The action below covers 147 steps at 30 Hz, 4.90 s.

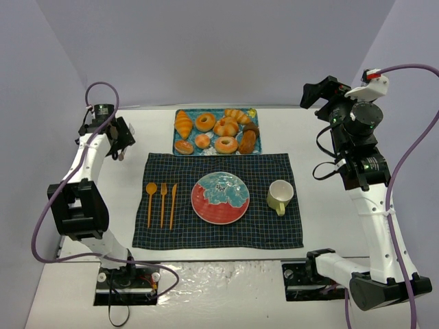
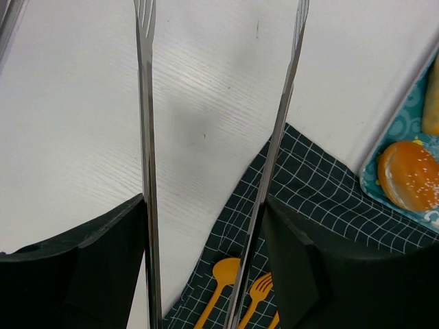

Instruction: Place the bread

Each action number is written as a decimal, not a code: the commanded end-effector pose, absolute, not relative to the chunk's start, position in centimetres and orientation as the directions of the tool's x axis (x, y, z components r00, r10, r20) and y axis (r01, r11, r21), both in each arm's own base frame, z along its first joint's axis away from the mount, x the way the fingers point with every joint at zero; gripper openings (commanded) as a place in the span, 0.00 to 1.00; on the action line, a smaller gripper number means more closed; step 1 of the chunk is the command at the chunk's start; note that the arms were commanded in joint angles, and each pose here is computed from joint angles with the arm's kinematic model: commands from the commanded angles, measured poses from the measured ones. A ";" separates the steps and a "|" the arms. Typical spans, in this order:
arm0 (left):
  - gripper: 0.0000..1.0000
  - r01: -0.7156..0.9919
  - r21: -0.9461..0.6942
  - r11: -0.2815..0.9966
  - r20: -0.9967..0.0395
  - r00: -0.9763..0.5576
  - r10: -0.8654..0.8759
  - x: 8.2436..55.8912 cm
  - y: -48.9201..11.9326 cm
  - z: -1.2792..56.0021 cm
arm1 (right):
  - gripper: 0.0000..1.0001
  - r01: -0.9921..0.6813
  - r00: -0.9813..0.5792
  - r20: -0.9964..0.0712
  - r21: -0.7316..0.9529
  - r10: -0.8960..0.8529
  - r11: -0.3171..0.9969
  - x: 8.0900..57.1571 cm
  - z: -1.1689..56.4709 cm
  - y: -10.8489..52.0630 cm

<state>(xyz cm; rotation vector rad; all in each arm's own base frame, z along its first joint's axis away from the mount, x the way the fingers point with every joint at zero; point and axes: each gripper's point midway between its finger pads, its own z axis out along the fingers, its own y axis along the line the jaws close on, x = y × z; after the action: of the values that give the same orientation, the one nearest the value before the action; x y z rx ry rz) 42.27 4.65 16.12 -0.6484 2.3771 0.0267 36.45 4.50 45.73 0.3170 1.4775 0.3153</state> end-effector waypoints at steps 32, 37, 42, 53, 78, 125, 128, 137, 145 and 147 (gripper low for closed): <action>0.59 -0.063 -0.139 0.988 -0.714 -0.685 -0.145 34.9 -6.5 26.6 | 1.00 -0.066 0.154 -0.890 0.425 0.430 0.903 36.6 47.8 4.8; 0.58 -0.001 -0.149 0.989 -0.701 -0.705 -0.106 34.4 -9.0 25.8 | 1.00 -0.065 0.152 -0.889 0.428 0.432 0.902 36.6 47.7 4.8; 0.57 0.045 -0.150 0.988 -0.691 -0.720 -0.072 34.6 -11.1 24.9 | 1.00 -0.068 0.153 -0.889 0.427 0.432 0.902 36.5 47.7 4.9; 0.57 0.132 -0.143 0.981 -0.685 -0.729 -0.002 36.7 -15.4 24.1 | 1.00 -0.058 0.163 -0.888 0.426 0.430 0.903 36.1 47.9 4.6; 0.57 0.218 -0.114 0.969 -0.631 -0.770 0.099 41.3 -20.7 18.7 | 1.00 -0.039 0.192 -0.894 0.406 0.405 0.913 34.9 48.7 3.8; 0.30 0.193 -0.038 0.980 -0.640 -0.758 0.124 43.7 -20.2 17.6 | 1.00 -0.018 0.193 -0.897 0.402 0.398 0.915 34.7 48.5 3.4; 0.28 0.192 -0.038 0.981 -0.656 -0.745 0.120 43.8 -20.2 18.3 | 1.00 -0.019 0.193 -0.897 0.402 0.398 0.916 34.6 48.5 3.4; 0.27 0.211 -0.048 0.976 -0.715 -0.689 0.114 43.5 -19.9 22.0 | 1.00 -0.008 0.199 -0.900 0.394 0.388 0.919 34.7 48.6 3.2; 0.27 0.229 -0.041 0.973 -0.745 -0.656 0.123 41.4 -19.0 25.4 | 1.00 -0.003 0.190 -0.901 0.396 0.389 0.918 35.0 48.2 3.2; 0.27 0.236 -0.041 0.971 -0.749 -0.650 0.126 40.4 -18.8 26.0 | 1.00 -0.005 0.186 -0.902 0.396 0.390 0.918 35.2 48.2 3.3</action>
<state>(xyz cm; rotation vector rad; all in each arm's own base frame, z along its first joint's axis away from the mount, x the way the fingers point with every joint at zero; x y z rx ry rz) 41.68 -19.29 19.14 0.2493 2.4453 -0.1362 35.37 3.64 45.80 0.3347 1.4468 0.2857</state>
